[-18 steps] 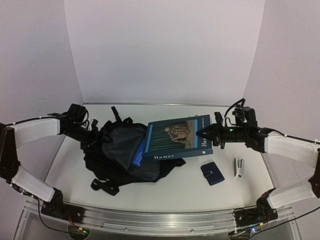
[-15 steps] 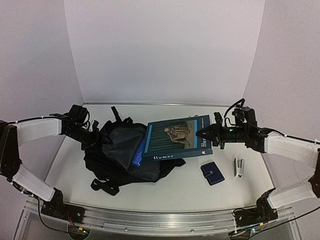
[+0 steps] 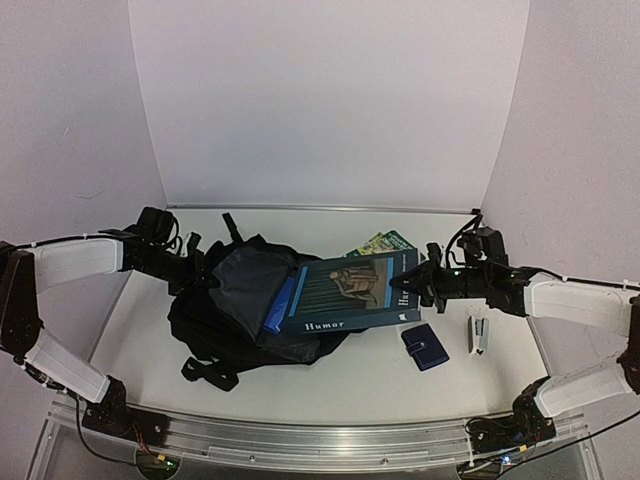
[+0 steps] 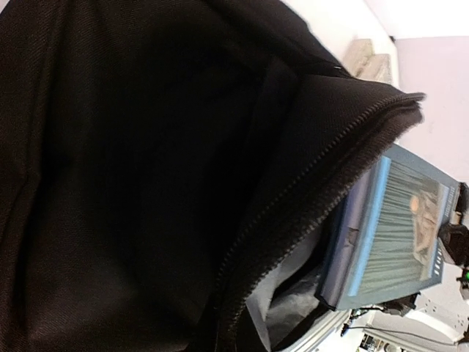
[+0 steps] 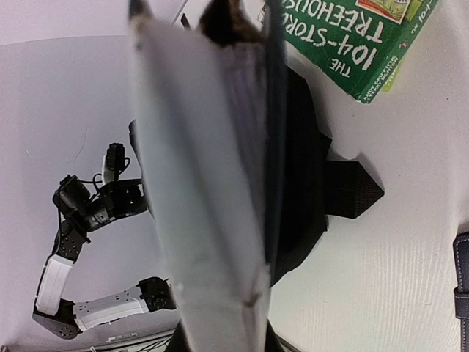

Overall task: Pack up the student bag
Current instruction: Place the book in the student bag.

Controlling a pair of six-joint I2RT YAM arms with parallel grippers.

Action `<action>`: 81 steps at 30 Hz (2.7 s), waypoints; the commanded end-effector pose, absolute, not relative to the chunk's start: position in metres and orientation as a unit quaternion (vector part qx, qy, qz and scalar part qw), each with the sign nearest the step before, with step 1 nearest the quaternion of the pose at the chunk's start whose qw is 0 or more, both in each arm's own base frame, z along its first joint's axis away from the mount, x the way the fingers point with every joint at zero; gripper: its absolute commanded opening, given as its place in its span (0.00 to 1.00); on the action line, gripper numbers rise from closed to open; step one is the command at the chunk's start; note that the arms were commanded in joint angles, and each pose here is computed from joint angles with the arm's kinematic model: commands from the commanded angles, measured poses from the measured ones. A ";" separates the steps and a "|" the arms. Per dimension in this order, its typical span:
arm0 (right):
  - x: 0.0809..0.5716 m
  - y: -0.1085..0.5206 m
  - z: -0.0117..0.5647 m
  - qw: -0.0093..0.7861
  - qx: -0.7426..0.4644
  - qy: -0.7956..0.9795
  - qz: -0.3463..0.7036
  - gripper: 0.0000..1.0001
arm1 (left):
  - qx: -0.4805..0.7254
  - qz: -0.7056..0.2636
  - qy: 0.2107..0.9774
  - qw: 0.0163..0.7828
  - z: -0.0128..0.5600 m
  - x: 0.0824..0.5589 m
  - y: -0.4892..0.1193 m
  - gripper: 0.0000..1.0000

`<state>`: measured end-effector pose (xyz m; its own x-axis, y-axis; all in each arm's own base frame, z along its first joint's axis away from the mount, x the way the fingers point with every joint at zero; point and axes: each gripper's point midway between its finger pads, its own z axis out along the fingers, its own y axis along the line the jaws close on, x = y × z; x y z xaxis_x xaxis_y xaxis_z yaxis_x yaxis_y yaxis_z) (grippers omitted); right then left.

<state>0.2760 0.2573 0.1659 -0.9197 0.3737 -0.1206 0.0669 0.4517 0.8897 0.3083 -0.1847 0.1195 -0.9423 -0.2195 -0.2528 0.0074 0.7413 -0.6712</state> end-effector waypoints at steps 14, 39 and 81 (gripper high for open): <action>0.294 0.293 0.178 0.167 0.146 0.810 0.543 0.00 | 0.101 -0.519 0.806 0.265 0.238 0.298 -0.225 0.00; 0.310 0.331 0.161 0.162 0.163 0.798 0.558 0.00 | 0.135 -0.559 0.777 0.256 0.256 0.298 -0.237 0.00; 0.332 0.425 0.097 0.145 0.146 0.822 0.530 0.04 | 0.207 -0.605 0.728 0.250 0.280 0.285 -0.290 0.00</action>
